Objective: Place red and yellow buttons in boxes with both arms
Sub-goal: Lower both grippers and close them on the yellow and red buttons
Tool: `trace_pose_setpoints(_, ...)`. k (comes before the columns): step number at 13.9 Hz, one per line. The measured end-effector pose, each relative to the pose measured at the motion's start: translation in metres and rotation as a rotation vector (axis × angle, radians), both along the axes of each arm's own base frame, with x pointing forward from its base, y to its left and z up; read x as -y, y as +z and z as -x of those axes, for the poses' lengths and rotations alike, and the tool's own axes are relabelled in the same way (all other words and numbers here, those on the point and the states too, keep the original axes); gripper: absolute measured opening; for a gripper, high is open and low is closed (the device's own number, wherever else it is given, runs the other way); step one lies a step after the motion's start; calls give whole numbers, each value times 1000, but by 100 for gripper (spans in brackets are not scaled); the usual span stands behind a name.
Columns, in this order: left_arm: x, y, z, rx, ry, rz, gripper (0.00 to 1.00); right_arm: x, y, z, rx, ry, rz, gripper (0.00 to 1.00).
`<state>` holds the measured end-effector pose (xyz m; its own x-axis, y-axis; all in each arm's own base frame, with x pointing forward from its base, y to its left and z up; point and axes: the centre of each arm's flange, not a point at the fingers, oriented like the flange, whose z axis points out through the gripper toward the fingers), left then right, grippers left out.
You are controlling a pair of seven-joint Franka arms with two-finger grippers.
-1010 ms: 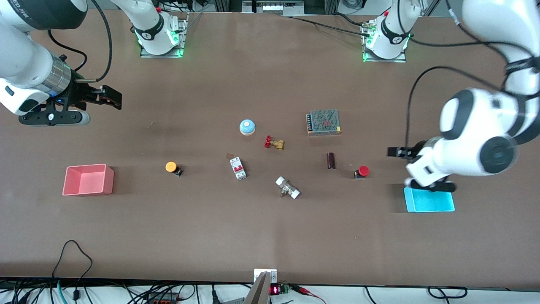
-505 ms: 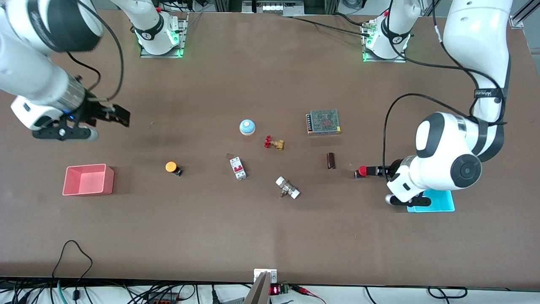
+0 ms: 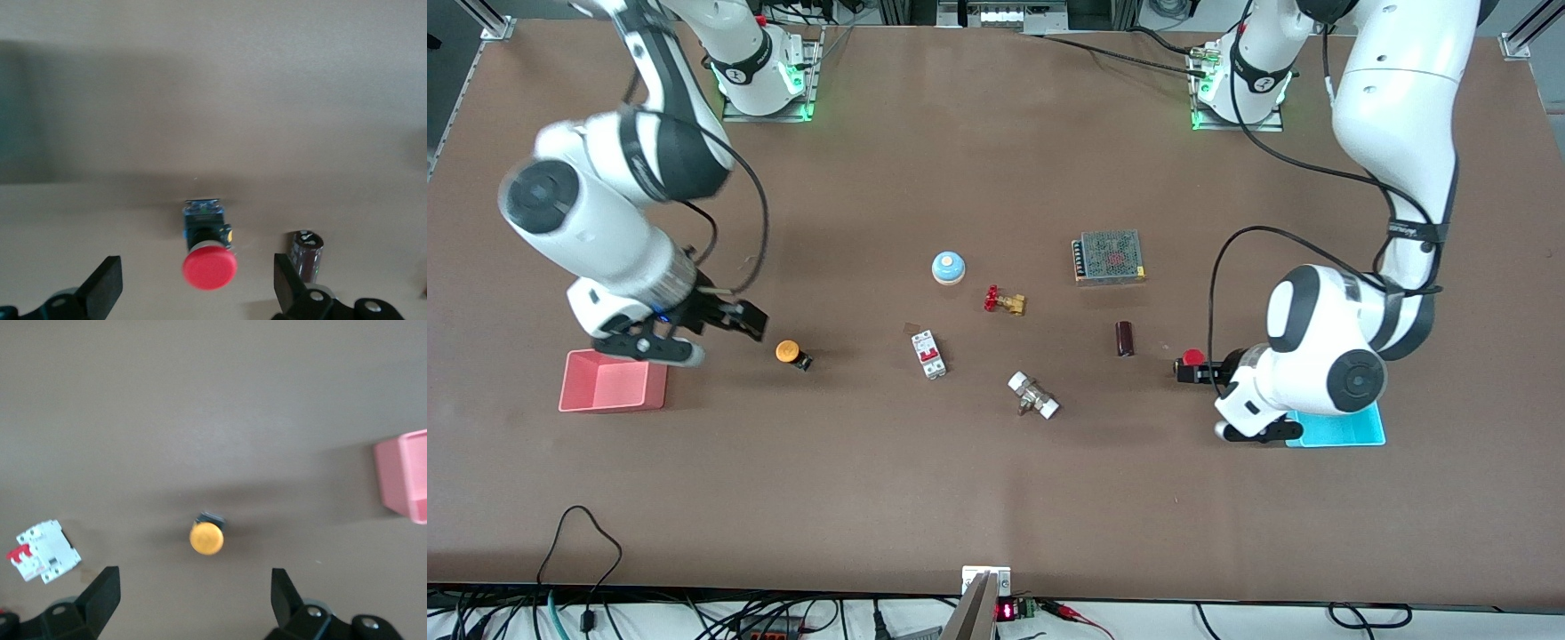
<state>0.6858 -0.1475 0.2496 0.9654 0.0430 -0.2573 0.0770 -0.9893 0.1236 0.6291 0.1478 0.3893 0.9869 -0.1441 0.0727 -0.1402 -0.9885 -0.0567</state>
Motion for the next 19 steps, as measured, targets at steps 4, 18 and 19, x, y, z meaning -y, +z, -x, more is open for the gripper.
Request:
trace_pose_setpoints(4, 4, -35, 10, -9, 12, -10, 100, -13, -73, -10, -27, -10, -17, 100)
trace_pose_setpoints(18, 9, -44, 25, -42, 62, -36, 97, -7, -152, -14, -64, -50, -7, 100)
trace_pose_setpoints(19, 12, -45, 26, -45, 57, -37, 97, -5, -154, -15, -65, -59, -6, 100)
